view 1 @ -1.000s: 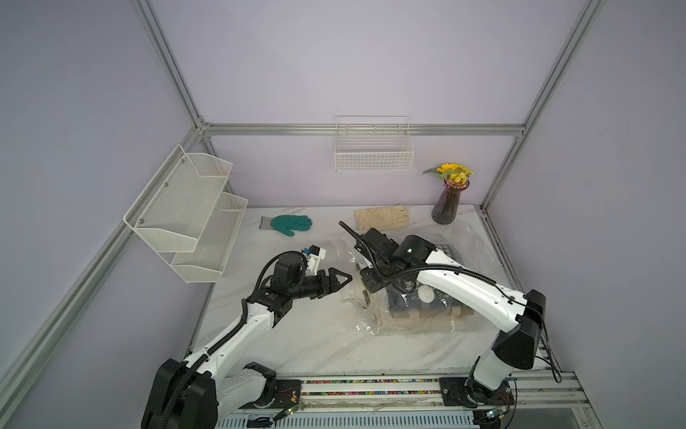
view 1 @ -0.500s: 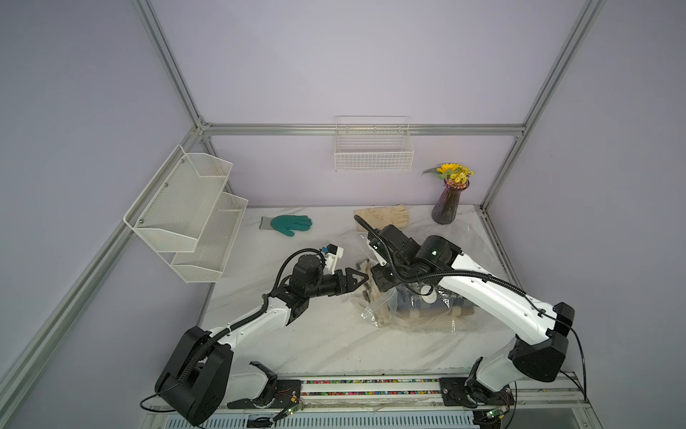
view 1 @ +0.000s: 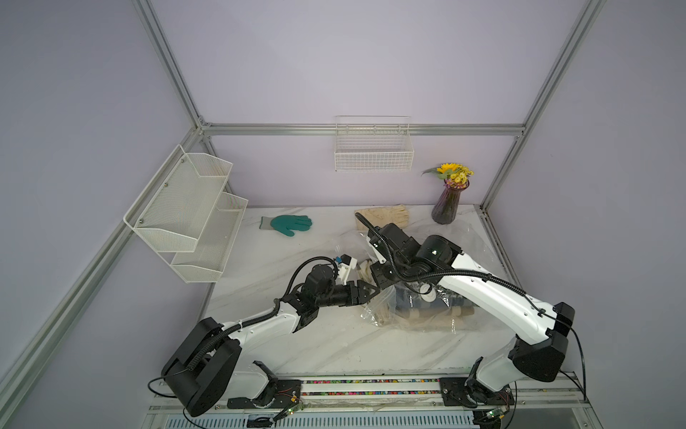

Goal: Take the scarf out of the vacuum bag
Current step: Take out the scarf from the vacuum bag.

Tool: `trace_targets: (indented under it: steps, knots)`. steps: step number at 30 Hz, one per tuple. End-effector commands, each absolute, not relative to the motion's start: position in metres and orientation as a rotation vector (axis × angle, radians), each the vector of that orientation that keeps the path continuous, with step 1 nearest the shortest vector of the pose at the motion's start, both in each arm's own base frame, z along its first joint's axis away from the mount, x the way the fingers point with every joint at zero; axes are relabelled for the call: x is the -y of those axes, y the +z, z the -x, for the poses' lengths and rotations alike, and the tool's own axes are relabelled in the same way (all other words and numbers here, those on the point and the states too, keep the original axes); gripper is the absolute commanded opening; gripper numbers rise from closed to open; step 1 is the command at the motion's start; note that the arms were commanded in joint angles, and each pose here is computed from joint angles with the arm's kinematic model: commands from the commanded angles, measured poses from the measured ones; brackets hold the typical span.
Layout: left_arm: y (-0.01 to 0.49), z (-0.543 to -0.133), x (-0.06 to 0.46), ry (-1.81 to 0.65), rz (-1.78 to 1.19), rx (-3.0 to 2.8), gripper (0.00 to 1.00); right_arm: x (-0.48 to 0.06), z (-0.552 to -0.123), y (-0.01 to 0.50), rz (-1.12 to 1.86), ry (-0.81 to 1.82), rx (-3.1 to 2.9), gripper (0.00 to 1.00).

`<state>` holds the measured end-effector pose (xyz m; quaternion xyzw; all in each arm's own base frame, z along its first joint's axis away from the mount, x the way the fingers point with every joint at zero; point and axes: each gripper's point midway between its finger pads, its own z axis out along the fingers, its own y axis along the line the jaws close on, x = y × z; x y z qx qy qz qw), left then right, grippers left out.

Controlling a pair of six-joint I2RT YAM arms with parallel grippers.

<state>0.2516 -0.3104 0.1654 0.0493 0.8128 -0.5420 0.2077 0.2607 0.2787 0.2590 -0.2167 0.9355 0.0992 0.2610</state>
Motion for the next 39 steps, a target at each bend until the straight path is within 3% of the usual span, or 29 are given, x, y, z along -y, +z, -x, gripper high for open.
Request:
trace_targets:
  steps: [1, 30, 39]
  knots:
    - [0.194, -0.264, 0.324, -1.568, -0.177, -2.161, 0.68, -0.285, -0.262, 0.269, 0.603, 0.337, -2.478, 0.07]
    - [0.239, -0.290, 0.379, -2.040, -0.207, -1.897, 0.72, -0.249, -0.247, 0.272, 0.534, 0.249, -2.518, 0.07]
    - [0.215, -0.292, 0.383, -1.988, -0.188, -2.007, 0.72, -0.252, -0.248, 0.273, 0.521, 0.262, -2.519, 0.07]
